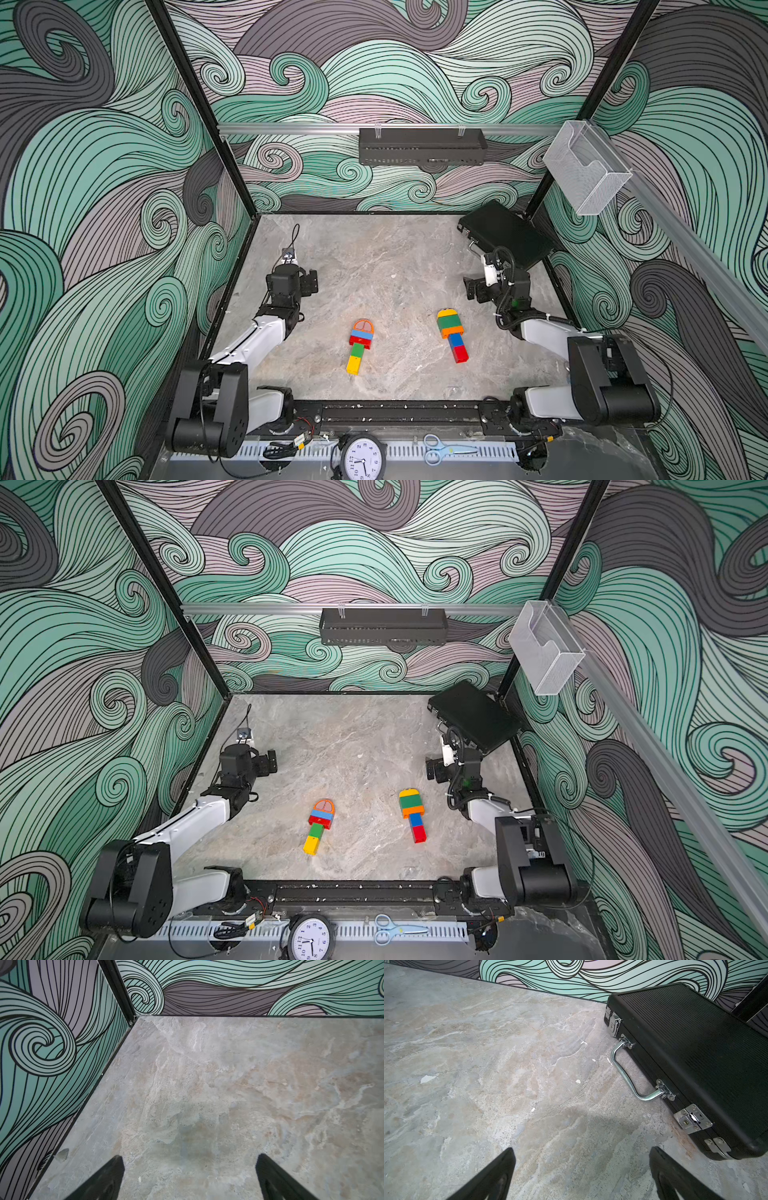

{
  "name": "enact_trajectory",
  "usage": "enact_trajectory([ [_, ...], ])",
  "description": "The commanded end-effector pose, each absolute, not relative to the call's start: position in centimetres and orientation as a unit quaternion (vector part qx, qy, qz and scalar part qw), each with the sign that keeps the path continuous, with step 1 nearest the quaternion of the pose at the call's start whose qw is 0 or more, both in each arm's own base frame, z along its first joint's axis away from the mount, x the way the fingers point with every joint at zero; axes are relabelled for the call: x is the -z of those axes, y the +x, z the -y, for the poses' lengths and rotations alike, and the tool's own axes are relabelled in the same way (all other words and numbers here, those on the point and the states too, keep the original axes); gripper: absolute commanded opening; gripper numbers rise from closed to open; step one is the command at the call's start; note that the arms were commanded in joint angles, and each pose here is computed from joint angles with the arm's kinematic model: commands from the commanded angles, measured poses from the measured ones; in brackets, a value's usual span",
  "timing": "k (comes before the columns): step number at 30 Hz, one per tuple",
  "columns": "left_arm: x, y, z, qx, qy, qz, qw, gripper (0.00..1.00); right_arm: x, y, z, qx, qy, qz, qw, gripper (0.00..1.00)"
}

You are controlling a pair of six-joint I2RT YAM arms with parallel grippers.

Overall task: Assemble an ice cream with lego
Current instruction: Reset both arms

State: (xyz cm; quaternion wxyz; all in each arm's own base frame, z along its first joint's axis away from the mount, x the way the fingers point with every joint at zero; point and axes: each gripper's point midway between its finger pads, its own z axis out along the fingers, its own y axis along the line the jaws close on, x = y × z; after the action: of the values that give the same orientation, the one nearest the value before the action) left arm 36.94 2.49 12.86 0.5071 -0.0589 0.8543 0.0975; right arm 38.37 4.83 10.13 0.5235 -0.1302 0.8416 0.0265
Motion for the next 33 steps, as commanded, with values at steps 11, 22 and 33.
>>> enact_trajectory([
  [11,-11.0,39.1,-3.9,-0.085,-0.08,-0.835,0.537,0.99,-10.9,38.2,-4.4,-0.035,-0.118,-0.809,0.574,0.99],
  [22,-8.6,39.7,-4.5,-0.08,-0.094,-0.844,0.521,0.99,-9.5,38.7,-3.2,-0.032,-0.092,-0.811,0.577,0.99],
  [33,-8.5,39.7,-4.6,-0.077,-0.096,-0.845,0.52,0.99,-9.5,38.8,-2.8,-0.021,-0.083,-0.811,0.578,0.99],
])
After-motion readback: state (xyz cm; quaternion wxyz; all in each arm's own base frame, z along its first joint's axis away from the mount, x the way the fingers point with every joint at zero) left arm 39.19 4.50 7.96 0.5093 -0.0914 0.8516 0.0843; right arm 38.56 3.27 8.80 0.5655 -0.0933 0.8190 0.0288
